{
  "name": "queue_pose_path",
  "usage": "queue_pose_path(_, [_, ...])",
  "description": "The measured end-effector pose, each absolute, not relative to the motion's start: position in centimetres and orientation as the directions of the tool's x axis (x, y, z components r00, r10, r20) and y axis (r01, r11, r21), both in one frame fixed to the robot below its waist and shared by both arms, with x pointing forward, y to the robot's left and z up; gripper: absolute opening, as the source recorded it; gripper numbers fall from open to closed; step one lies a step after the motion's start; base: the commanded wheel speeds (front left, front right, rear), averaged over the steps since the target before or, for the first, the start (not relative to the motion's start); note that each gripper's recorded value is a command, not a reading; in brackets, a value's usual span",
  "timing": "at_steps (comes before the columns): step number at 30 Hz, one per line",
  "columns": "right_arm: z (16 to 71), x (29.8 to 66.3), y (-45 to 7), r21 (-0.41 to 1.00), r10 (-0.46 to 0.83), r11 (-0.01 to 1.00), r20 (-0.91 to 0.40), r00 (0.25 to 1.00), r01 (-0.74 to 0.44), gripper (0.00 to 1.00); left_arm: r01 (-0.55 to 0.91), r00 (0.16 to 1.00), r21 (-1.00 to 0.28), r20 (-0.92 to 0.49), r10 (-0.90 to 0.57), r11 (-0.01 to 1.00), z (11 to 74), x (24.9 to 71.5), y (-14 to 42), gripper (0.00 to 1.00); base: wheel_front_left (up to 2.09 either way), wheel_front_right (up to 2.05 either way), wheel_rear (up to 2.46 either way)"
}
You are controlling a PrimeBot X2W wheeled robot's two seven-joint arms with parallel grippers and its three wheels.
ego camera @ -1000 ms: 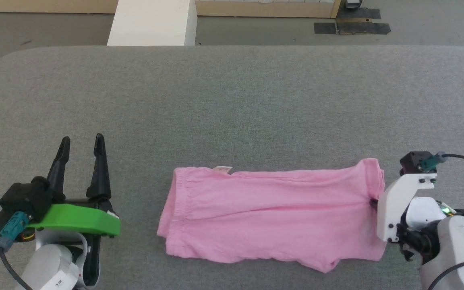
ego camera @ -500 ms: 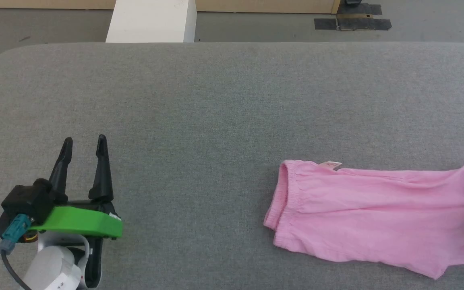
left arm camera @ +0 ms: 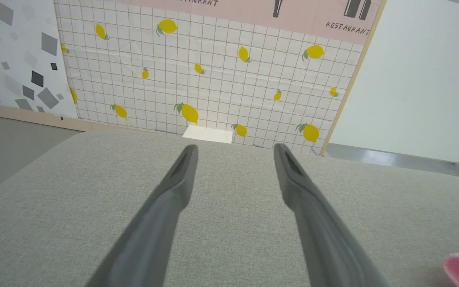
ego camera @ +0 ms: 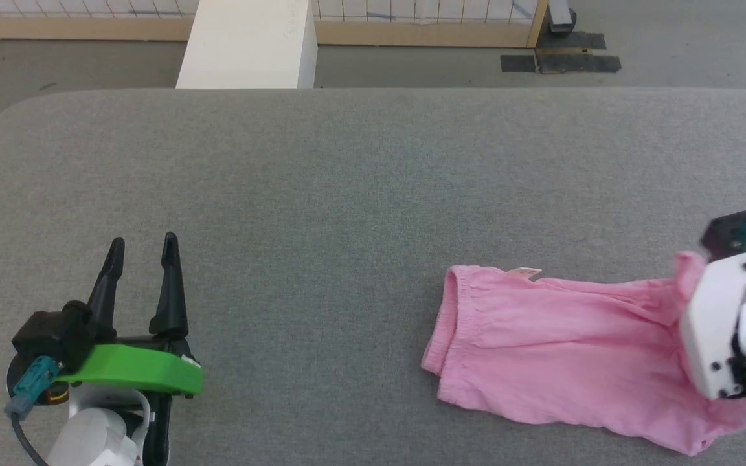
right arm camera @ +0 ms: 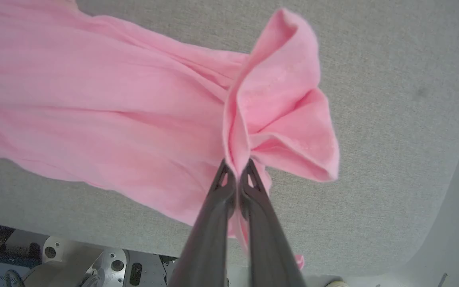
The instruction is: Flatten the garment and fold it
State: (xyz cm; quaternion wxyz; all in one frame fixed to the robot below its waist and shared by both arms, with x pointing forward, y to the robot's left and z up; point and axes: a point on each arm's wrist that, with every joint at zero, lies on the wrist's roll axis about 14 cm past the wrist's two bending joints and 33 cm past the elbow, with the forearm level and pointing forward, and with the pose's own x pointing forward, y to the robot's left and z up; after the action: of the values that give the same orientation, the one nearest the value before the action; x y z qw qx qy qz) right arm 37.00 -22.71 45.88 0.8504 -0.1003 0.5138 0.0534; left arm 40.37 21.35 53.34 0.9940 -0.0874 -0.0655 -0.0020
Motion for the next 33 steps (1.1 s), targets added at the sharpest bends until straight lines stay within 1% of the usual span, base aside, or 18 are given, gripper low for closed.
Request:
queue_pose_path(5, [46.1,36.6,-16.9,-0.032,0.135,0.945,-0.87,0.475,-0.327,0.0,0.014,0.991,-0.165,0.135,0.008,0.986,53.5,40.0,21.4,1.0,0.0,0.0,0.0])
queue_pose_path(8, [45.7,37.0,-13.8,0.024,0.213,0.929,-0.852,0.479,-0.37,0.0,0.015,0.991,-0.164,0.135,0.007,0.986,53.5,39.8,21.4,1.0,0.0,0.0,0.0])
queue_pose_path(13, [45.7,38.7,-8.8,0.116,0.34,0.899,-0.794,0.504,-0.423,0.0,0.012,0.992,-0.163,0.128,0.009,0.987,53.3,39.3,21.6,1.0,0.0,0.0,0.0])
queue_pose_path(18, [44.3,39.3,-5.9,0.16,0.392,0.879,-0.78,0.489,-0.449,0.0,-0.001,0.993,-0.16,0.117,0.02,0.987,53.0,38.9,22.1,1.0,0.0,0.0,0.0])
queue_pose_path(21, [43.8,40.2,-5.3,0.153,0.395,0.879,-0.763,0.511,-0.451,0.0,-0.01,0.994,-0.159,0.109,0.028,0.987,52.8,38.8,22.4,1.0,0.0,0.0,0.0])
queue_pose_path(24, [42.7,40.3,-4.5,0.171,0.41,0.873,-0.762,0.501,-0.456,0.0,-0.016,0.994,-0.158,0.1,0.033,0.987,52.5,38.8,22.5,1.0,0.0,0.0,0.0])
queue_pose_path(25, [42.3,40.2,-4.1,0.173,0.416,0.87,-0.761,0.498,-0.463,0.22,-0.018,0.995,-0.158,0.098,0.033,0.987,52.4,38.8,22.6,1.0,0.0,0.0,0.0])
queue_pose_path(26, [42.0,40.0,-3.5,0.183,0.431,0.86,-0.76,0.486,-0.477,0.73,-0.018,0.995,-0.158,0.096,0.033,0.987,52.3,38.8,22.6,1.0,0.0,0.0,0.0])
queue_pose_path(27, [41.8,39.8,-3.1,0.192,0.442,0.853,-0.761,0.475,-0.486,1.0,-0.018,0.995,-0.158,0.094,0.033,0.987,52.3,38.8,22.6,1.0,0.0,0.0,0.0])
queue_pose_path(29, [41.8,39.4,-1.9,0.213,0.476,0.83,-0.751,0.457,-0.515,1.0,-0.015,0.995,-0.158,0.091,0.03,0.987,52.1,38.9,22.5,1.0,0.0,0.0,0.0])
queue_pose_path(31, [42.4,39.7,-1.1,0.213,0.498,0.817,-0.73,0.468,-0.537,1.0,-0.011,0.996,-0.158,0.089,0.025,0.987,52.0,39.1,22.3,1.0,0.0,0.0,0.0])
queue_pose_path(33, [43.5,40.4,-0.5,0.207,0.521,0.805,-0.696,0.495,-0.556,1.0,-0.004,0.996,-0.159,0.086,0.018,0.987,51.9,39.3,22.1,1.0,0.0,0.0,0.0])
